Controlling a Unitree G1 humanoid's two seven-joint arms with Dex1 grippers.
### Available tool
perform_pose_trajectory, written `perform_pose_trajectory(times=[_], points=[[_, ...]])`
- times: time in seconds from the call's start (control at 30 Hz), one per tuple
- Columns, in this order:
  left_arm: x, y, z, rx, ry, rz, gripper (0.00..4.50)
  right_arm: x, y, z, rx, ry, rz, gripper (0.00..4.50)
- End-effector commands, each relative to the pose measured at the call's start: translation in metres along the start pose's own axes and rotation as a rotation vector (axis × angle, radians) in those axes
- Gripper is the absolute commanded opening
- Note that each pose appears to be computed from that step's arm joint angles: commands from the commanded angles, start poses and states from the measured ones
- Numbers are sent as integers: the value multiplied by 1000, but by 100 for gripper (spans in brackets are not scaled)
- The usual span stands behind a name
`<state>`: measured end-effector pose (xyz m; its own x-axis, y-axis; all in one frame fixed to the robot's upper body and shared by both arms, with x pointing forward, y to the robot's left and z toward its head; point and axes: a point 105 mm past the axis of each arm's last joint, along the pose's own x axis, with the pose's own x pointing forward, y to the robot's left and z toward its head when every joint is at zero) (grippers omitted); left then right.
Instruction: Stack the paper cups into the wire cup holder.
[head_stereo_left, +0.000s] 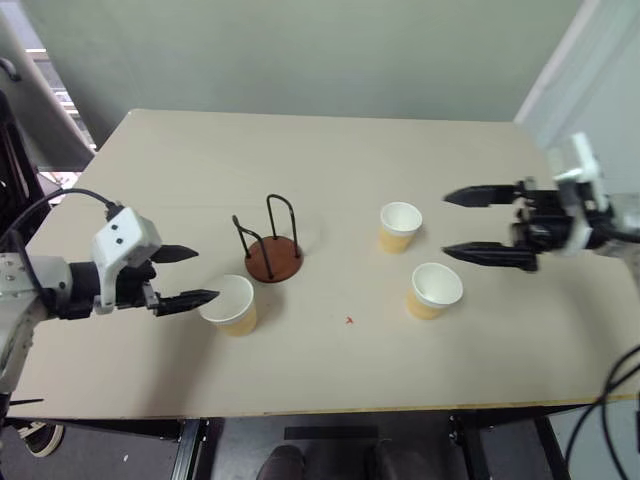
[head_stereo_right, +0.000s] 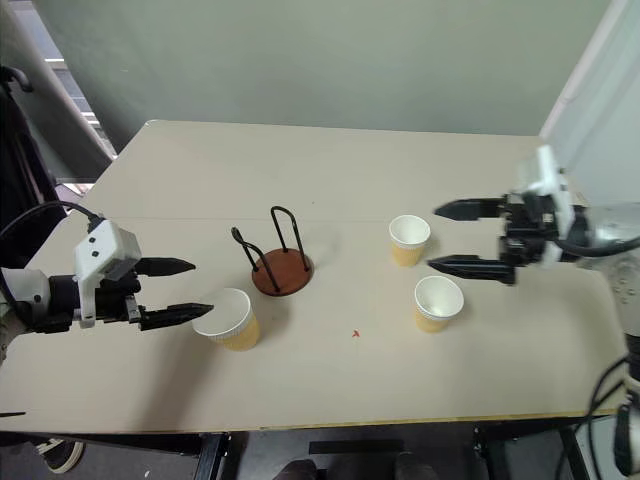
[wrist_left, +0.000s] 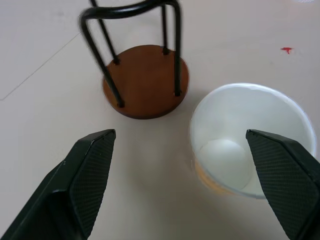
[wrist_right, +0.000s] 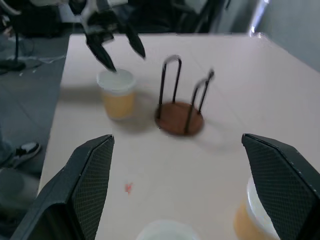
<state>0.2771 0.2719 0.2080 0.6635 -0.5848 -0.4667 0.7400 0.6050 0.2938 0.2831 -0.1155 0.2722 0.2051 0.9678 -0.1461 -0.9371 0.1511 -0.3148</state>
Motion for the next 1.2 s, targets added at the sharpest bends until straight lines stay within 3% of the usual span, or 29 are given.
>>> perform_pose_trajectory(times=[0.03,0.37,0.5,0.67,0.83,1.2], points=[[-24,9,18,61,-33,50,447,24,0,11,-46,-7,-5,415],[-15,-1,13,39,-74,84,447,32,-7,1,-14,19,-4,415],[3,-4,35,25,-183,69,447,25,7,4,6,-9,113,415],[16,13,34,32,-161,135,447,11,22,24,29,-113,212,415],[39,25,36,54,-145,174,447,-6,23,39,46,-175,189,415],[80,32,29,36,-149,183,447,-41,0,5,62,21,-44,415]])
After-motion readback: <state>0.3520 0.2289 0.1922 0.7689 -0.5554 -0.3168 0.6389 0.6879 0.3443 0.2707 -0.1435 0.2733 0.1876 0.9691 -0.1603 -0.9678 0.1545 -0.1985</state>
